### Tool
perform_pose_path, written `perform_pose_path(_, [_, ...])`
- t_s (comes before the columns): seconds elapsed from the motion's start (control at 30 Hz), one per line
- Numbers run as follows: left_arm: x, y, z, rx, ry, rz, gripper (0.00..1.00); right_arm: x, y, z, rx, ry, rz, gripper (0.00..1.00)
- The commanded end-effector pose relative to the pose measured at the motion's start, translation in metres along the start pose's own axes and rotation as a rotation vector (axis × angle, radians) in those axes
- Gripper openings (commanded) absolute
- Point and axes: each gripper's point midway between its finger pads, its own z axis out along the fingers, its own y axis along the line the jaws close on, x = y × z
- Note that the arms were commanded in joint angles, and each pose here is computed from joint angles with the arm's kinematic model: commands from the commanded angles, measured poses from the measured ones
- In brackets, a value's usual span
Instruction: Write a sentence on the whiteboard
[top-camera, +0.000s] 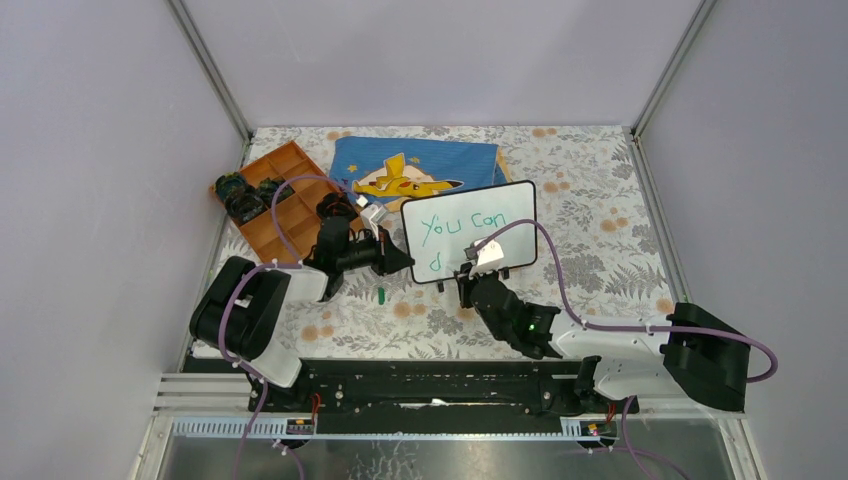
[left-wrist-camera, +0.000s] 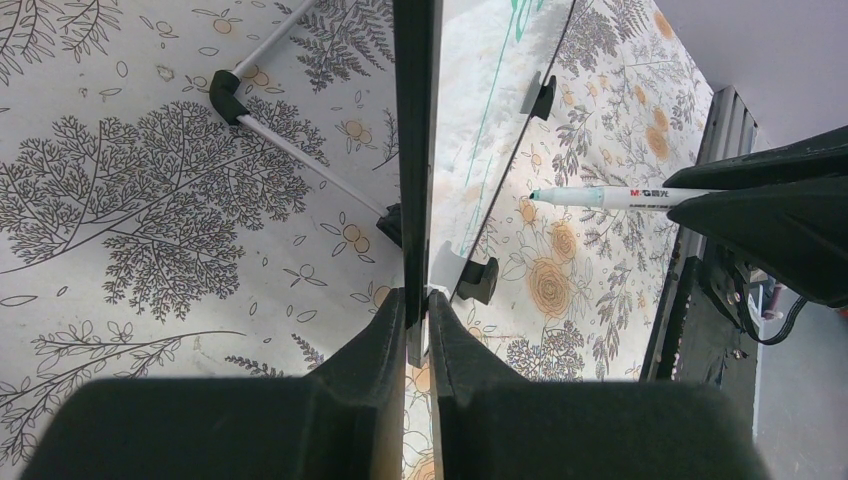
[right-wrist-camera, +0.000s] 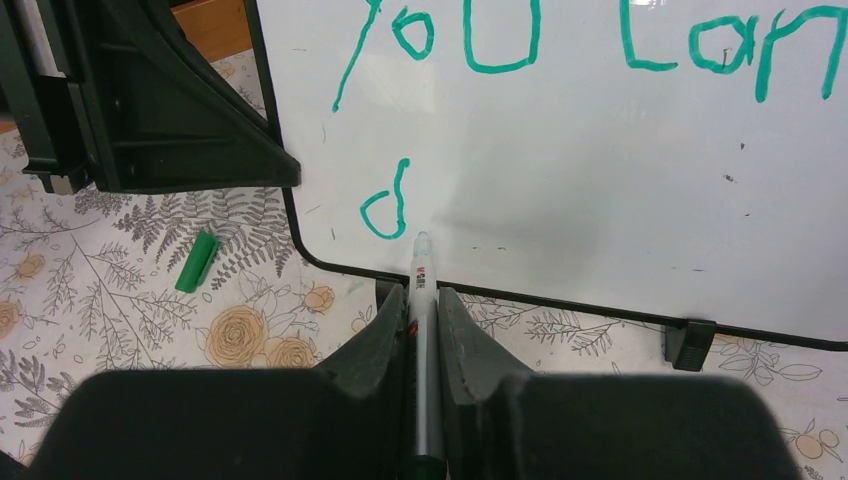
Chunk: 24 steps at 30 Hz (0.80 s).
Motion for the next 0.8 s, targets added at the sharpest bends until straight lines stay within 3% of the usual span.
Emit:
perform_pose_path(0.0, [-0.009,0.001,0.003,-0.014,-0.017,0.049,0.16,-0.026,-0.002,0.004,0.035,-0.076,0.057,0.0])
perform_pose_path(0.77, [-0.009,0.001,0.003,-0.016,-0.016,0.054,0.16,-0.034,0.011,0.024,0.022,-0.06,0.081,0.0])
